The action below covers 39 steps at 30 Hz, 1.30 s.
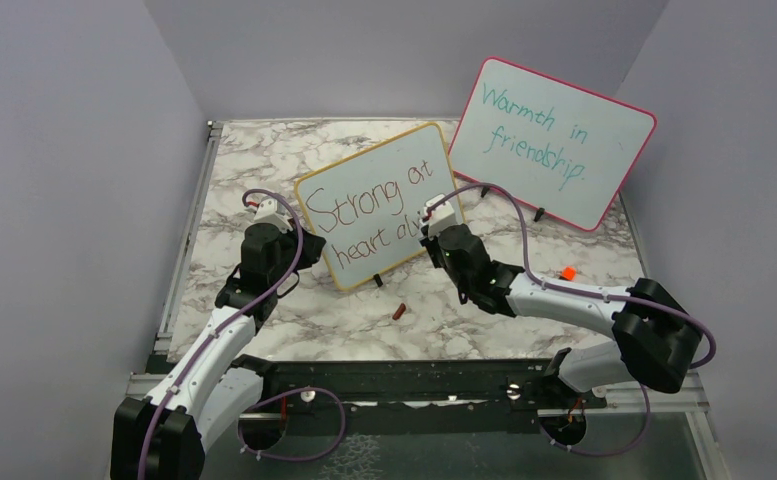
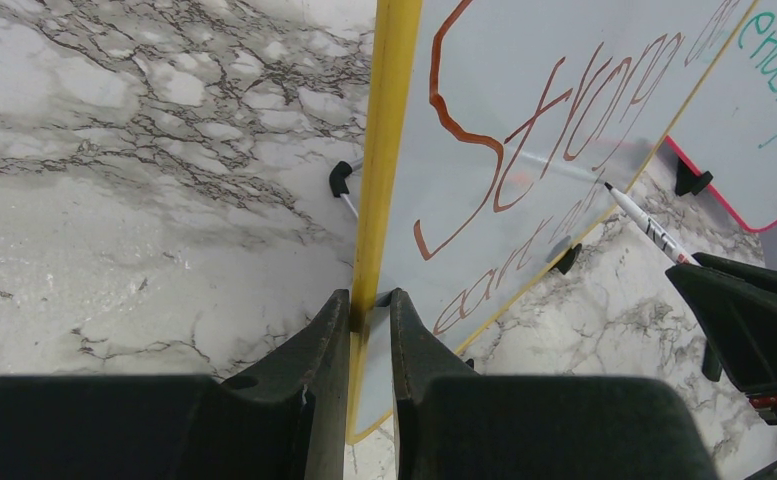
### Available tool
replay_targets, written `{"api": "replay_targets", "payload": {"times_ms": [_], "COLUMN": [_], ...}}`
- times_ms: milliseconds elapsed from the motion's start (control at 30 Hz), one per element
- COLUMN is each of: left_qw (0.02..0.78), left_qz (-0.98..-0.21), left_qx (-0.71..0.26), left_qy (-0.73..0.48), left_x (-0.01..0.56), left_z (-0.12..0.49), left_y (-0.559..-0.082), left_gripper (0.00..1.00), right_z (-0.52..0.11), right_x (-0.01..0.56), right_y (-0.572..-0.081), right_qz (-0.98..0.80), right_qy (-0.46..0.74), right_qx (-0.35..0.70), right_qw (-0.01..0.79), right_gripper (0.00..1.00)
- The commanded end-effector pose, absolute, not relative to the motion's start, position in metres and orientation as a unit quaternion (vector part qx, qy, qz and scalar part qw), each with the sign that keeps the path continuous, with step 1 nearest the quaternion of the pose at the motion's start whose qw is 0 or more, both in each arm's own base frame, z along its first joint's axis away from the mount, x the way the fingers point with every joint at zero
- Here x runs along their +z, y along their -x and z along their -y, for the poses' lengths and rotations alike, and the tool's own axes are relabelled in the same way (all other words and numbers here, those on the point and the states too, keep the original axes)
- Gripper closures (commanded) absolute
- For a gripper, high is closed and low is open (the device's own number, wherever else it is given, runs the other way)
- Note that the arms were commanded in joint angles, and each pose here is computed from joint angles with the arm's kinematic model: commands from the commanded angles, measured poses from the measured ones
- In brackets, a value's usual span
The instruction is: Write a sentence on the whiteboard
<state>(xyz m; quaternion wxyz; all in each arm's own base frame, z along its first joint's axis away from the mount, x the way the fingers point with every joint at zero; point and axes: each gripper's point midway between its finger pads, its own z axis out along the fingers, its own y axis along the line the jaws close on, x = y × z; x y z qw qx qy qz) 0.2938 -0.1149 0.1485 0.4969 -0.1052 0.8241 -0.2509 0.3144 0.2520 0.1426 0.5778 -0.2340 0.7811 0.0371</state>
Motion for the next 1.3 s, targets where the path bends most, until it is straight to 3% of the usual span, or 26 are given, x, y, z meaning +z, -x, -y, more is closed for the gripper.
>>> {"api": "replay_targets", "payload": {"times_ms": [0, 367, 867, 1267], "left_qw": [0.493, 0.494, 0.494, 0.494], "left_qz": [-0.833, -0.832, -0.832, -0.832], "left_qx": [-0.218, -0.218, -0.218, -0.218], "left_qy": [0.127, 0.127, 0.127, 0.128], "left_x": [0.139, 0.139, 0.14, 0.139], "left_z": [0.102, 0.102, 0.101, 0.102], "left_y": [-0.296, -0.295, -0.294, -0.295], "left_gripper": [1.0, 1.0, 1.0, 1.0], "right_z": [-0.25, -0.244, -0.253, -0.245], "right_x": [0.133, 0.125, 0.161, 0.142], "right_y": [-0.306, -0.3, -0.317, -0.307], "right_qz": [-0.792, -0.802, -0.771, -0.789], "right_qy": [0.239, 0.23, 0.224, 0.23], "right_qx": [0.05, 0.054, 0.048, 0.05], "right_qw": [0.56, 0.549, 0.594, 0.568], "right_gripper": [0.99, 0.99, 0.99, 0.99]}}
